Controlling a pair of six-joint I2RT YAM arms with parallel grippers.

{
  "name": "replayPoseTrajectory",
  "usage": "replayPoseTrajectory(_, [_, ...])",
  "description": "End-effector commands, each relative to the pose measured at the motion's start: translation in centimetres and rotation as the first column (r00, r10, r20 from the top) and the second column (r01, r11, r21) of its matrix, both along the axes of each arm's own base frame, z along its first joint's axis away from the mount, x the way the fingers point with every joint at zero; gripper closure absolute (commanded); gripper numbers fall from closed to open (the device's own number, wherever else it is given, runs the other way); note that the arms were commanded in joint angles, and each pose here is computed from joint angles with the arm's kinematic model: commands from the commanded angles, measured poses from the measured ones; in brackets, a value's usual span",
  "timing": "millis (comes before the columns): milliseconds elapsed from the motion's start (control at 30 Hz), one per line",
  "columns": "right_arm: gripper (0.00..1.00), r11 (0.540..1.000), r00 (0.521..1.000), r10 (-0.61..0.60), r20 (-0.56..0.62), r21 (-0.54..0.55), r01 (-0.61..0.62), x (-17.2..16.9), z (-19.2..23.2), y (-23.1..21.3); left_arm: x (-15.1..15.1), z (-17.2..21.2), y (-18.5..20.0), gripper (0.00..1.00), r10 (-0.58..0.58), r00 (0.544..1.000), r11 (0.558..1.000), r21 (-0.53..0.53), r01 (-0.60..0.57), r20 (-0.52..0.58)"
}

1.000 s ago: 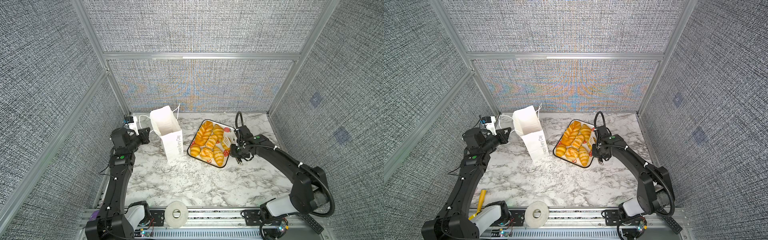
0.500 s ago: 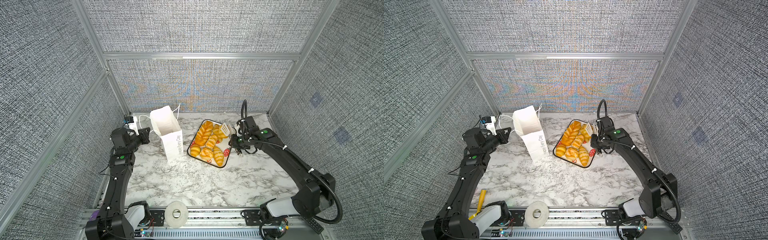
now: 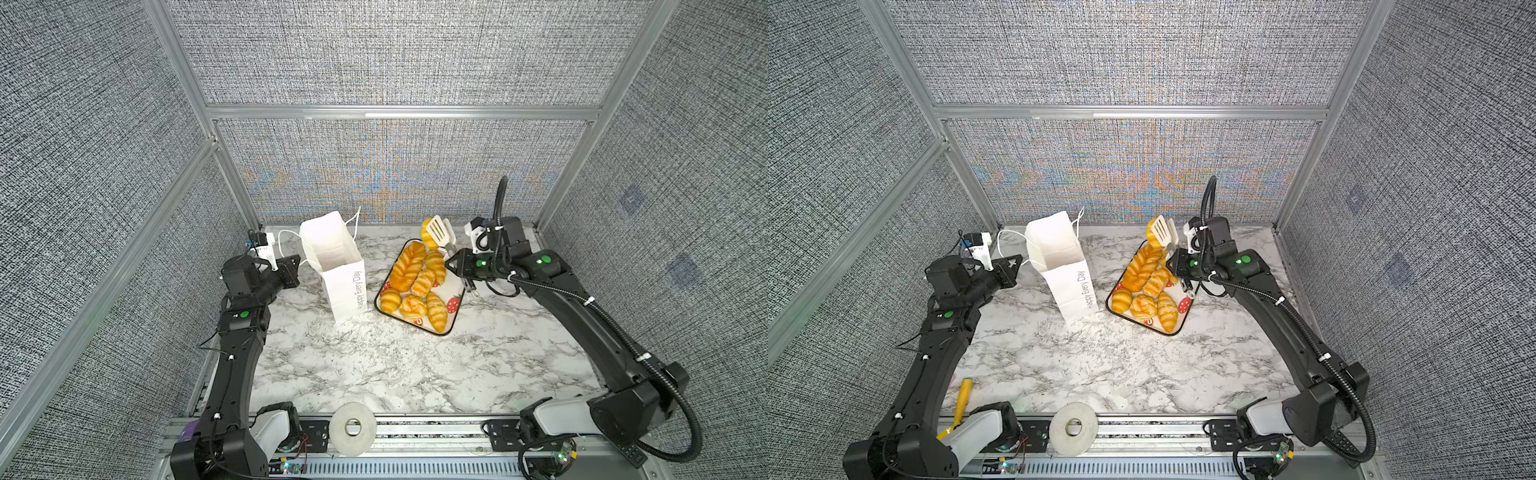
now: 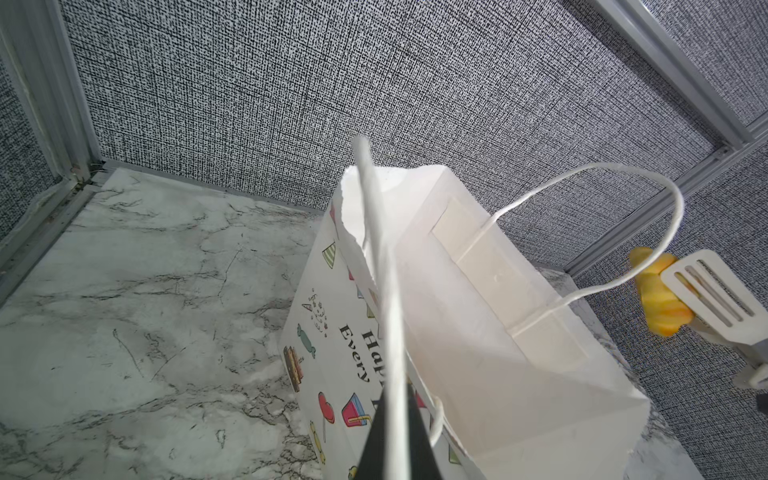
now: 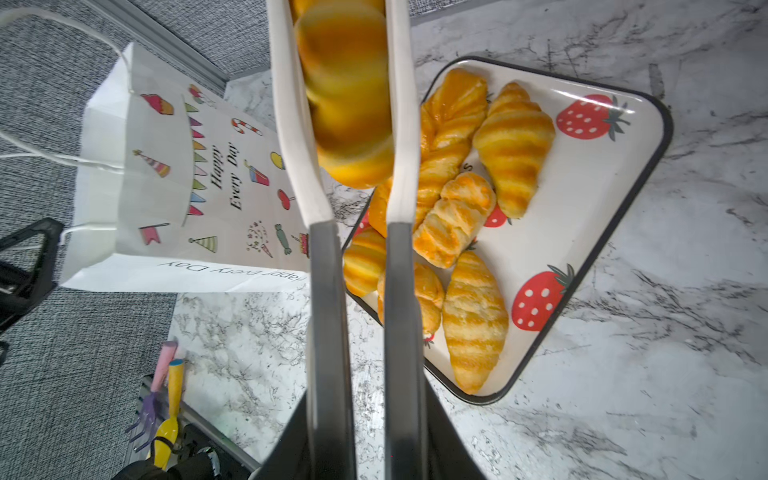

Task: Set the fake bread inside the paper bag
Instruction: 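Lift the clamped roll up from the tray with the tongs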

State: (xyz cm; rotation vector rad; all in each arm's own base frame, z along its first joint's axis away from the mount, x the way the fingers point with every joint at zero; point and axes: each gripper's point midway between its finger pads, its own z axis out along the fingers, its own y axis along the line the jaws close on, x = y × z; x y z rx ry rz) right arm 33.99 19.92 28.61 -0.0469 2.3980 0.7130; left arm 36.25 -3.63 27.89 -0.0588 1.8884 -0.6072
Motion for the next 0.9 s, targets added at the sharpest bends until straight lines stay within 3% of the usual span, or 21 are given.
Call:
replayPoseTrajectory(0, [0.7,0.993,0.993,0.068,0.094,0.093,-0.077,0.1,3.0,2.4,0.1,0.3,0.1,1.0,0.003,1.0,1.0,0.012,-0.003,0.016])
replayPoseTrajectory(200, [0.7,0.974,0.958,0.15,0.246,0.131,-0.187,-1.7,6.8,5.3,0.0,0.3,0.1,1.0,0.002,1.0,1.0,0.012,-0.003,0.016])
replayPoseTrajectory(567, [0.69,0.933,0.876,0.269,0.401,0.117,-0.34,-4.7,10.5,9.3,-0.1,0.3,0.1,1.0,0.005,1.0,1.0,0.014,-0.005,0.017])
replayPoseTrajectory(867, [0.69,0.906,0.844,0.345,0.41,0.091,-0.414,-4.9,10.7,13.4,-0.1,0.3,0.1,1.0,0.005,1.0,1.0,0.014,-0.005,0.016])
